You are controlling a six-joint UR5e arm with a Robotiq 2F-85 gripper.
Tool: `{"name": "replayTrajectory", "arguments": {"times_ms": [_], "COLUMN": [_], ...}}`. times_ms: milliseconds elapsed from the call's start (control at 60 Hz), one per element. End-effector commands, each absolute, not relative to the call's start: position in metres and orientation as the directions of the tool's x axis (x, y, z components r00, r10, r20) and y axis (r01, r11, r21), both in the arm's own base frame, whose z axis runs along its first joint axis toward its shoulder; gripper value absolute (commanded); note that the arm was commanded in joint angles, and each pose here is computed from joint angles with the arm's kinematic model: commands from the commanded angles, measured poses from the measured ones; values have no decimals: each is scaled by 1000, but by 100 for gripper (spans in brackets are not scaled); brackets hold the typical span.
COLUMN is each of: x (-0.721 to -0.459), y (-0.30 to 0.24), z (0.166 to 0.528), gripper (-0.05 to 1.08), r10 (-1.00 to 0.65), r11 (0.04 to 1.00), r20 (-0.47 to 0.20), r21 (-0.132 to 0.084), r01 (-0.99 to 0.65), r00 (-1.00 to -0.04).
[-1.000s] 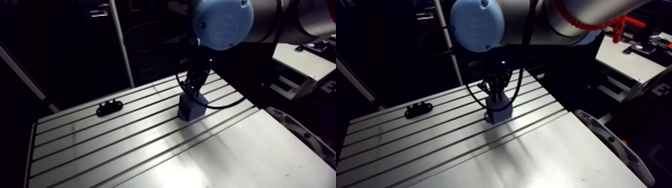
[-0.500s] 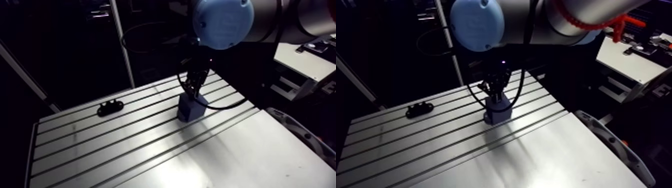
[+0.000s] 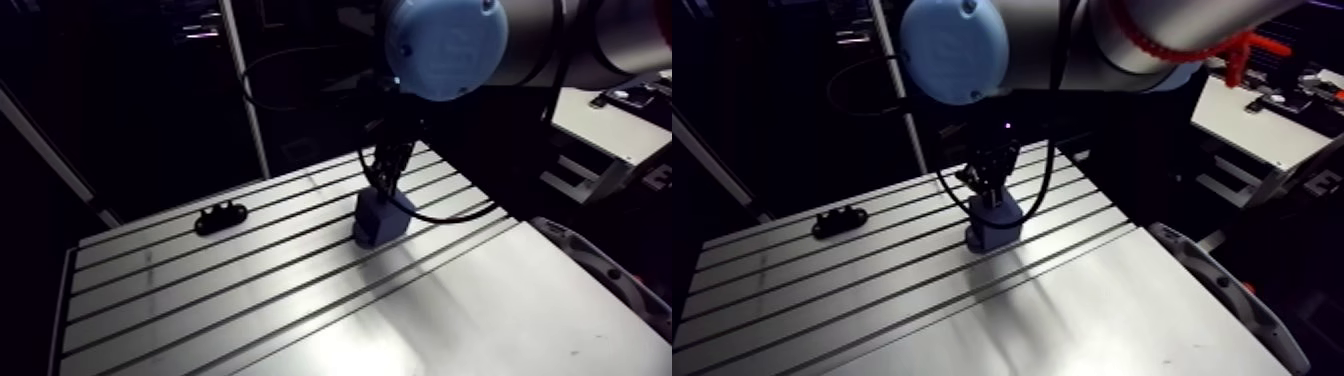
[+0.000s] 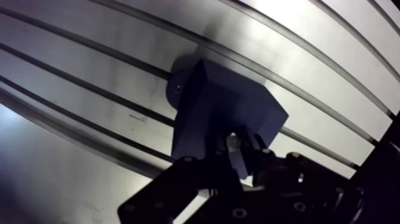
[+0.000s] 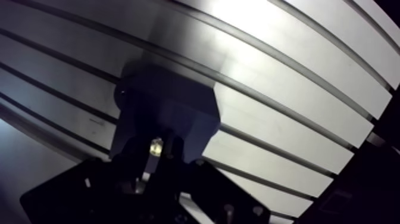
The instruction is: Pick up the M10 bolt and insert it into the hex recess until seated.
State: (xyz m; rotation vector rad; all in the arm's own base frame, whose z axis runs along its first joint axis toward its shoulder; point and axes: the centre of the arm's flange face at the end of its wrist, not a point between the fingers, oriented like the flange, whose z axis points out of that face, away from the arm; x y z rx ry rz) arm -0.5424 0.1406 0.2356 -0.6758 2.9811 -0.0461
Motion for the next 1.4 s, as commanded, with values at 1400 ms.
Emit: {"name": "replayTrajectory", "arguments": {"times_ms": [1400], "x": [-541], "y": [140], "z": [232], "gripper": [78], "r10": [-525], "r11": [850], "r20": [-53], "r21": [-69], "r01": [-522], "r00": [-849]}}
